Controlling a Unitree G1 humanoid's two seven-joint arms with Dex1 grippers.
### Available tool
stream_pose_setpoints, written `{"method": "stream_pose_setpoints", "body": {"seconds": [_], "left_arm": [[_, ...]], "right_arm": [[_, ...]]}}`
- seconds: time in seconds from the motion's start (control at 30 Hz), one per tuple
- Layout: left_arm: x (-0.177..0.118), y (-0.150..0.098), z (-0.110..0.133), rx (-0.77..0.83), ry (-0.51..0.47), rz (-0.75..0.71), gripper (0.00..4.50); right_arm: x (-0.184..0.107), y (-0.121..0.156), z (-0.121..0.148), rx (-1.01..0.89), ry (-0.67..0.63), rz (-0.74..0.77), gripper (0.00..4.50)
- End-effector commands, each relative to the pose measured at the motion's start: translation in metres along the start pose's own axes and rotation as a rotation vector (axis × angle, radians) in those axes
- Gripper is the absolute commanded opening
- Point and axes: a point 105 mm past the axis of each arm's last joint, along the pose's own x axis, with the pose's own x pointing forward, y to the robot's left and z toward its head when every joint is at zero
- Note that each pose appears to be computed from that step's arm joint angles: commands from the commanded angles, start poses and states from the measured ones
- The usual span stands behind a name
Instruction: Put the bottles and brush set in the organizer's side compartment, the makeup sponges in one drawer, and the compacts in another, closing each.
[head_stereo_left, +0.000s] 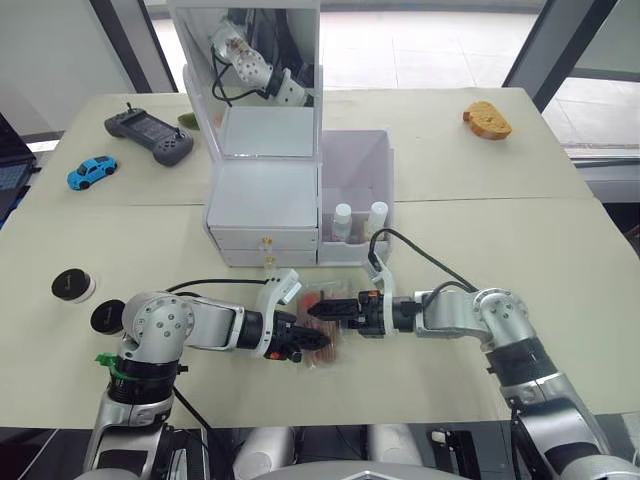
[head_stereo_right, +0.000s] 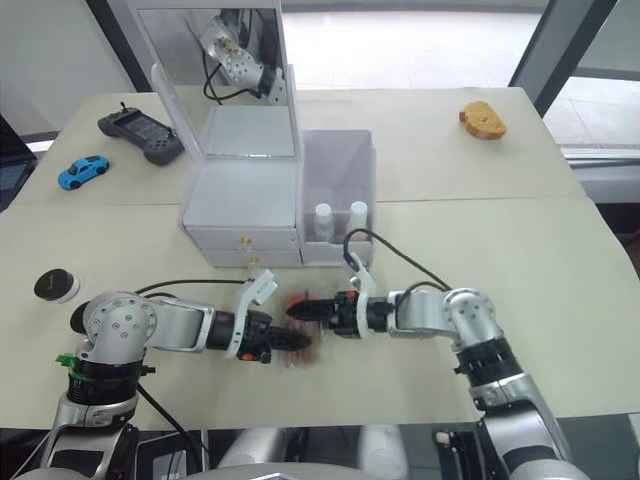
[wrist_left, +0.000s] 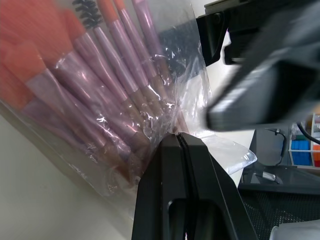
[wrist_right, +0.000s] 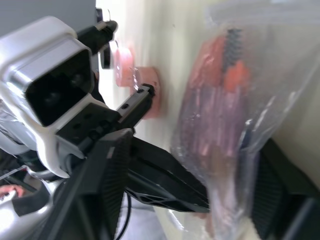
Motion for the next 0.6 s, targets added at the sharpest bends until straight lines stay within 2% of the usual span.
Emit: {"method": "stream_pose_setpoints", "body": {"seconds": [0.03,0.1,0.23,0.43,0.6], "left_arm": [[-0.003,0.01,-0.005,-0.019,0.01,0.069,0.0],[-0.004,0.011,-0.005,-0.019,0.006,0.078,0.0],[-0.006,0.012,-0.006,-0.019,-0.002,0.088,0.0],[-0.018,0.014,0.005,-0.009,-0.039,0.095,0.0],[-0.052,-0.024,0.032,0.077,-0.157,-0.15,0.0]], "right_arm": [[0.003,-0.02,-0.015,0.018,0.098,-0.055,1.82],[0.0,-0.024,-0.013,0.019,0.101,-0.062,1.12],[-0.004,-0.025,-0.011,0.015,0.1,-0.054,0.04],[-0.012,-0.016,-0.004,-0.04,0.036,-0.02,0.01],[-0.033,0.012,0.003,-0.236,-0.068,0.014,0.01]]}}
